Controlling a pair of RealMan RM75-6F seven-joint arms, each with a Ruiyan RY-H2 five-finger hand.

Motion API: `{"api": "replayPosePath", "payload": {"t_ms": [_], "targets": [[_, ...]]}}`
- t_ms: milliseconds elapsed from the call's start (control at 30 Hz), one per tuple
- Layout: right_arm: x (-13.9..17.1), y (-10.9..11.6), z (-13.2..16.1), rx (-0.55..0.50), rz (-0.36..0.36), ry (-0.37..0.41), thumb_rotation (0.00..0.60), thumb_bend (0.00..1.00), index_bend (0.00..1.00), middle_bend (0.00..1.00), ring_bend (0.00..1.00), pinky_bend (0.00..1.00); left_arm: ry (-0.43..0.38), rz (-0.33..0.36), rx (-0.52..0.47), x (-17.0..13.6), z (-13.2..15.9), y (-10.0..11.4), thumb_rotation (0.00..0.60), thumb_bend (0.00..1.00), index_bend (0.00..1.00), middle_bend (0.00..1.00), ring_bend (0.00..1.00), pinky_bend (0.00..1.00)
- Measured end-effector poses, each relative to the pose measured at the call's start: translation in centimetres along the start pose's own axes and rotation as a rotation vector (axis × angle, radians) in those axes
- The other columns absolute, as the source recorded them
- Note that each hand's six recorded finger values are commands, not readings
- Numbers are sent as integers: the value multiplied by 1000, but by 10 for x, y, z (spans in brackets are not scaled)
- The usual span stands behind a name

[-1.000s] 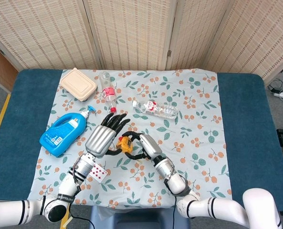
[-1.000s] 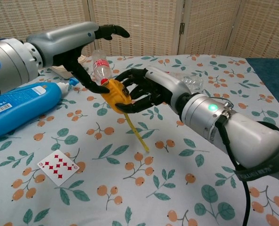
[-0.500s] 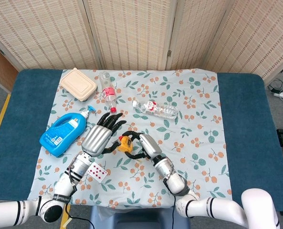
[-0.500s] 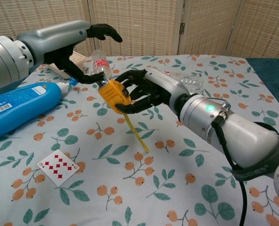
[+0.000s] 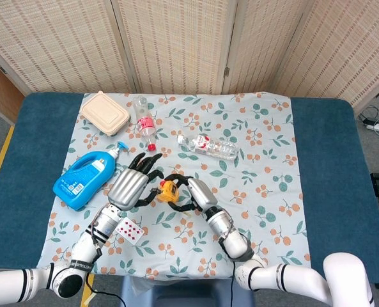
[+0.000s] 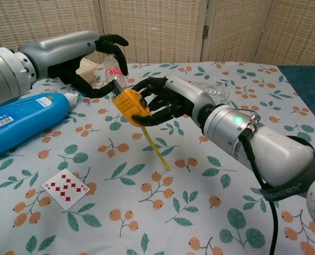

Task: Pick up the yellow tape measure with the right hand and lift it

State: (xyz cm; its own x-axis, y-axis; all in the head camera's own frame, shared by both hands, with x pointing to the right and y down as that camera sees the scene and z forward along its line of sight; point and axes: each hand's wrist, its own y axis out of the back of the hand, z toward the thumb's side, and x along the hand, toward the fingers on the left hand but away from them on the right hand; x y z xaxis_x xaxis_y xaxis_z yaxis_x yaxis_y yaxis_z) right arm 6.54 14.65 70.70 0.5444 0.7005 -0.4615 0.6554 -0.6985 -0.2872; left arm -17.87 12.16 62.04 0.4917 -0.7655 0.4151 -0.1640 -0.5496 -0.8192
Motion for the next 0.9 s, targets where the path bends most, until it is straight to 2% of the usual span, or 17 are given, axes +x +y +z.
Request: {"api": "replayPosePath", "payload": {"t_ms": [367, 633, 900], "targets": [[1, 5, -1, 4, -10, 0, 600, 368, 664, 515, 409, 207, 3, 29, -18, 1, -3, 1, 600, 578, 570, 155, 203, 114], [6, 16, -5, 35, -21, -2, 600, 367, 664, 515, 408, 207, 16, 90, -51, -3, -16, 9, 600, 581, 573, 182, 227, 122], [23, 44, -20, 93, -32, -28, 600, 368, 664, 515, 413, 207, 67, 168, -153, -14, -51, 31, 600, 582, 573, 206, 242, 126]]}}
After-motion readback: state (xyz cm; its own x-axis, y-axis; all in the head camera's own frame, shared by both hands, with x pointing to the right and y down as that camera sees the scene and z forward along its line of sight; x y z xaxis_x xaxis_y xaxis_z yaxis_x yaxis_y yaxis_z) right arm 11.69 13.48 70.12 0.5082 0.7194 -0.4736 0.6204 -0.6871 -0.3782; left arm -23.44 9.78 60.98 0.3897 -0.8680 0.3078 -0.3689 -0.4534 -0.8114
